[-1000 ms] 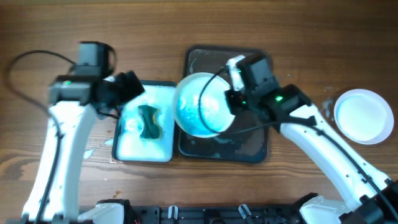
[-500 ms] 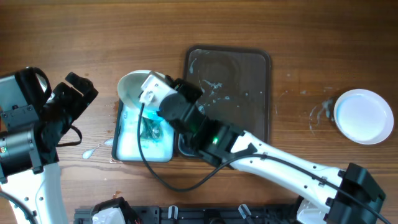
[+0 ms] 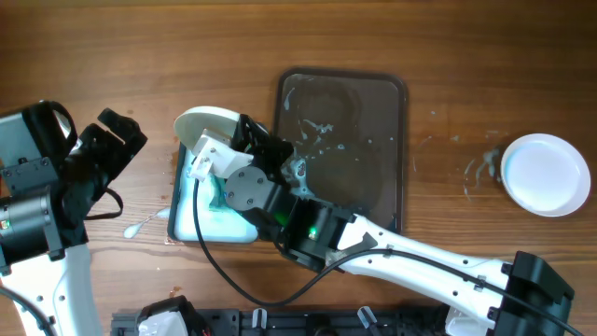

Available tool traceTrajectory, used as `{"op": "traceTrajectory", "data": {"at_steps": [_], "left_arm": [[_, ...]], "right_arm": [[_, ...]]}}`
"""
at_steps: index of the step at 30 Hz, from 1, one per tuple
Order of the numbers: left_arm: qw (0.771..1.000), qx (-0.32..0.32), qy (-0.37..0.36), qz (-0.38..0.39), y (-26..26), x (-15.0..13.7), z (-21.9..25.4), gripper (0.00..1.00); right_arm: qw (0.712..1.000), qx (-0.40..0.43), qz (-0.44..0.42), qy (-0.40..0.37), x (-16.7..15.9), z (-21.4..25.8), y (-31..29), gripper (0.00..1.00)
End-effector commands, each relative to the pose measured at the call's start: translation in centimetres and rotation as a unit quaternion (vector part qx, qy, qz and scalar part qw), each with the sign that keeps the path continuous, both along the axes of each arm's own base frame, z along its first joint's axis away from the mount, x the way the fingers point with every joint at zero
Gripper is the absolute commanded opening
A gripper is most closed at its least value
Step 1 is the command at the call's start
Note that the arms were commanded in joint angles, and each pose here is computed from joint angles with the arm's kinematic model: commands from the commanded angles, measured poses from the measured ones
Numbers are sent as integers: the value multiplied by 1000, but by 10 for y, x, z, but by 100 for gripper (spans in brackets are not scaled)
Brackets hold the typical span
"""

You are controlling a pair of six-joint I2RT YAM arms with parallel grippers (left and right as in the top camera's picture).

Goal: Clean dirty plates on tray and stack at the side
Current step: 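Lift the plate with the right gripper and tilt it over the basin, then carry the plate right and stack it on the clean plates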

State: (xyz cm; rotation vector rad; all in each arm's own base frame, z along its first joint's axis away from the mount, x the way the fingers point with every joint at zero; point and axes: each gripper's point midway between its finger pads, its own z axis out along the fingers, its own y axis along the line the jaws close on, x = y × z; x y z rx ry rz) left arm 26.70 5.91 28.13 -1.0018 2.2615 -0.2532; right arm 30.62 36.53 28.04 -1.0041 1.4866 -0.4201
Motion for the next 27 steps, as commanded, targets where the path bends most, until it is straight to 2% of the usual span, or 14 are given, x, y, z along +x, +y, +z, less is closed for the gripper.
{"op": "traceTrajectory", "data": {"at_steps": [1, 27], "left_arm": [[1000, -5, -10, 5, 0, -1, 6, 100], [1000, -5, -10, 5, 0, 0, 6, 100]], "right_arm": [[1000, 2, -13, -11, 1, 9, -3, 4], [1000, -6, -13, -7, 1, 5, -4, 4]]}}
